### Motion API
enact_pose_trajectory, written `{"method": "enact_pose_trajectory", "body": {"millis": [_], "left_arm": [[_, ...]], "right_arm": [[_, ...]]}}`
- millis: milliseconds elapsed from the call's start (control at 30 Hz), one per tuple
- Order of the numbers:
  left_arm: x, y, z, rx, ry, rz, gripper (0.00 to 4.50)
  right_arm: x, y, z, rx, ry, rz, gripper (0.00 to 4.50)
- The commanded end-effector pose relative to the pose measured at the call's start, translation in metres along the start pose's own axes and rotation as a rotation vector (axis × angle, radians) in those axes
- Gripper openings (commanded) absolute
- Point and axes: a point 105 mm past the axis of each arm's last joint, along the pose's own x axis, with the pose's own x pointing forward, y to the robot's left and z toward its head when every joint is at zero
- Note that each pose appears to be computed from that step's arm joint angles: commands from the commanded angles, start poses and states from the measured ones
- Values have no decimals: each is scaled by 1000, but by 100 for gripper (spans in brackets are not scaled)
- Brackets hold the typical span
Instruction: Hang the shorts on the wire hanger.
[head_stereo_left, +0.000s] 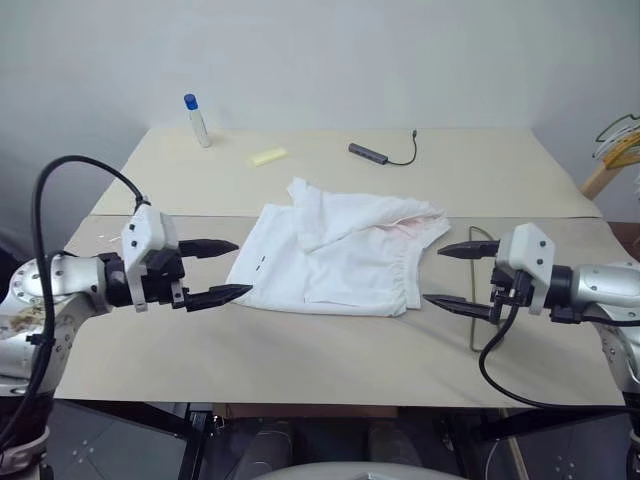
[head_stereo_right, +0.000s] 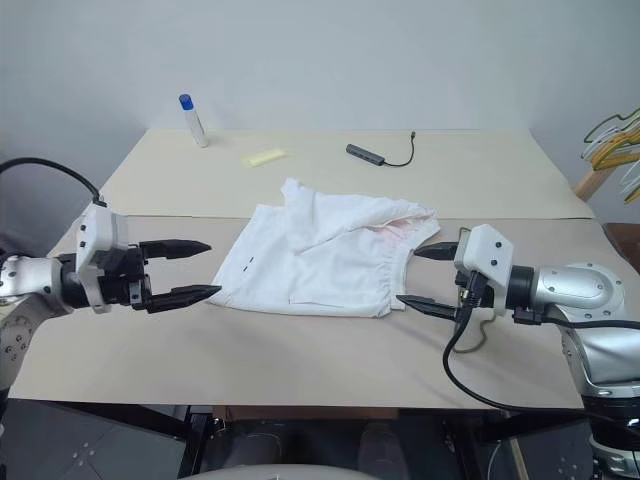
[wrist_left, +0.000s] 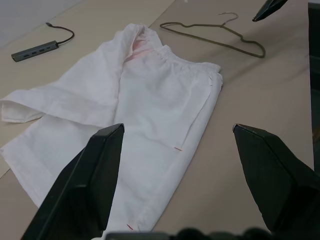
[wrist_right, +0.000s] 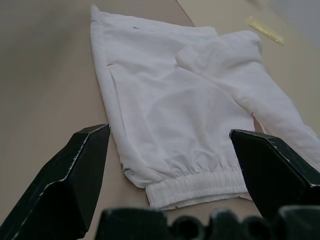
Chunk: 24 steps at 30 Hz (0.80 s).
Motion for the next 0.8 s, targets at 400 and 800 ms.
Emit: {"method": "enact_pose_trajectory", "body": {"millis": [400,800], "left_arm": [[-3,-1,17,49,-35,19,376],[7,-10,12,31,-43,7,376]], "right_arm": [[7,7,11,-187,36,15,444],[57,25,-36,-515,352,38,444]]}}
